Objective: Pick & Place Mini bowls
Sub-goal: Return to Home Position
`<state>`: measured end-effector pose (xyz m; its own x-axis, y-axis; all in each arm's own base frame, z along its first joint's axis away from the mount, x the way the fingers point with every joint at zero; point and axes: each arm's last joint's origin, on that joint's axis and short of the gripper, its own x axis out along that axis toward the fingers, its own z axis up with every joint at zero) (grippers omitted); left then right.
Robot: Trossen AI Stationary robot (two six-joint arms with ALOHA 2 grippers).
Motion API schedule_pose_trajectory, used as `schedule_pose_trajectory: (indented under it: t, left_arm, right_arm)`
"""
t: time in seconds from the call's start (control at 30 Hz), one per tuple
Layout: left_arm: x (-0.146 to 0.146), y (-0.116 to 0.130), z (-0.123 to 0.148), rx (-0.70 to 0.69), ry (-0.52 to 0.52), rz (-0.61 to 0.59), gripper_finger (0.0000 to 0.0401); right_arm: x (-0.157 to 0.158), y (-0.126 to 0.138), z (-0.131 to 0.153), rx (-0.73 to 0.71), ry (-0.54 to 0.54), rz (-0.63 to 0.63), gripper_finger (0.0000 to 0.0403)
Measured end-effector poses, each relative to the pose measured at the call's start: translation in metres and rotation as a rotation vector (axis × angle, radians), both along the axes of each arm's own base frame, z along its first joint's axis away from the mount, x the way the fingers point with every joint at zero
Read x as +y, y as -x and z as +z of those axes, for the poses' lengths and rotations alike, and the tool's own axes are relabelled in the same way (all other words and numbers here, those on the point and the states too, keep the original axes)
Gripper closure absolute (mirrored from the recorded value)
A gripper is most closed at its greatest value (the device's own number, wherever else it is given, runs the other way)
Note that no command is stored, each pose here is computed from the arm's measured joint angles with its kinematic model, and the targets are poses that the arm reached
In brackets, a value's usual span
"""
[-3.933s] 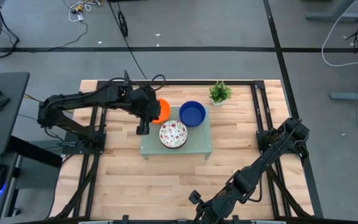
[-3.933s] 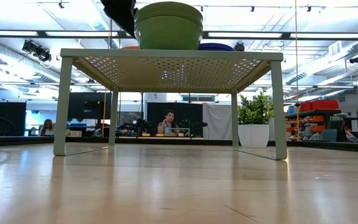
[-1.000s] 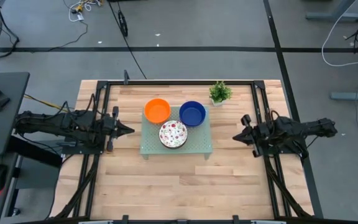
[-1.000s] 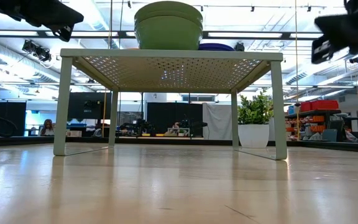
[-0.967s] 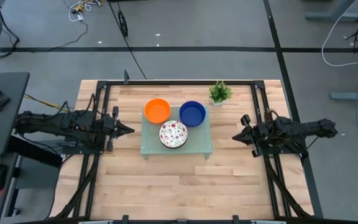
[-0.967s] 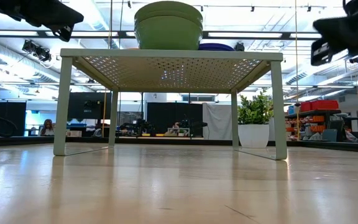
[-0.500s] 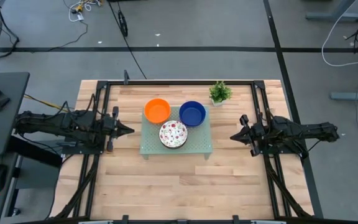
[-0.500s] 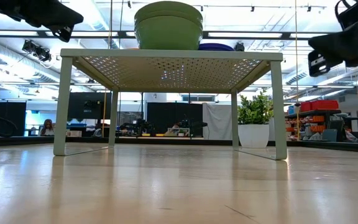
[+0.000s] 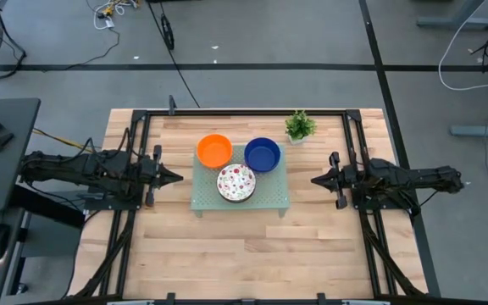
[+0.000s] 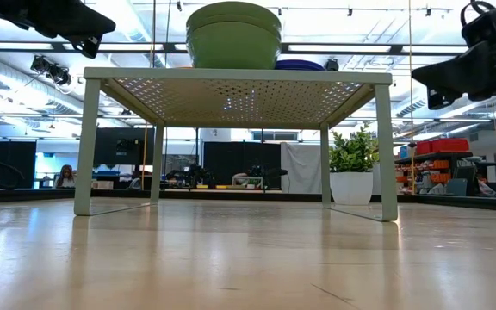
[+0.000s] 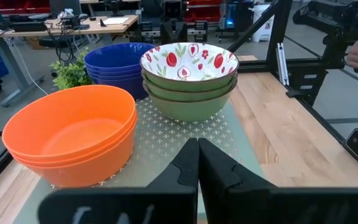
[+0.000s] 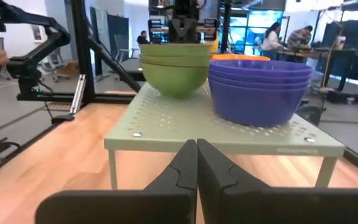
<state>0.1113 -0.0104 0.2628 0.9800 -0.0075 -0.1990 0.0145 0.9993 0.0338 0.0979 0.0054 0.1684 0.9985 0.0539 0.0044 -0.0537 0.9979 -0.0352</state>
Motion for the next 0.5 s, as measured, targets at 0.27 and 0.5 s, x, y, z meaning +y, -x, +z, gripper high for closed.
schedule_pose_trajectory:
  t: [0.27,0.5]
  left_arm:
    - [0.0,0.0,0.0,0.0,0.0,0.0,0.0396]
    - [0.0,0.0,0.0,0.0,0.001,0.0,0.0396]
  right_arm:
    - [0.0002,-0.0018,-0.0022,0.03,-0.033,0.001,0.039]
    - [0.0002,-0.0018,-0.002,0.029,-0.033,0.001,0.0389]
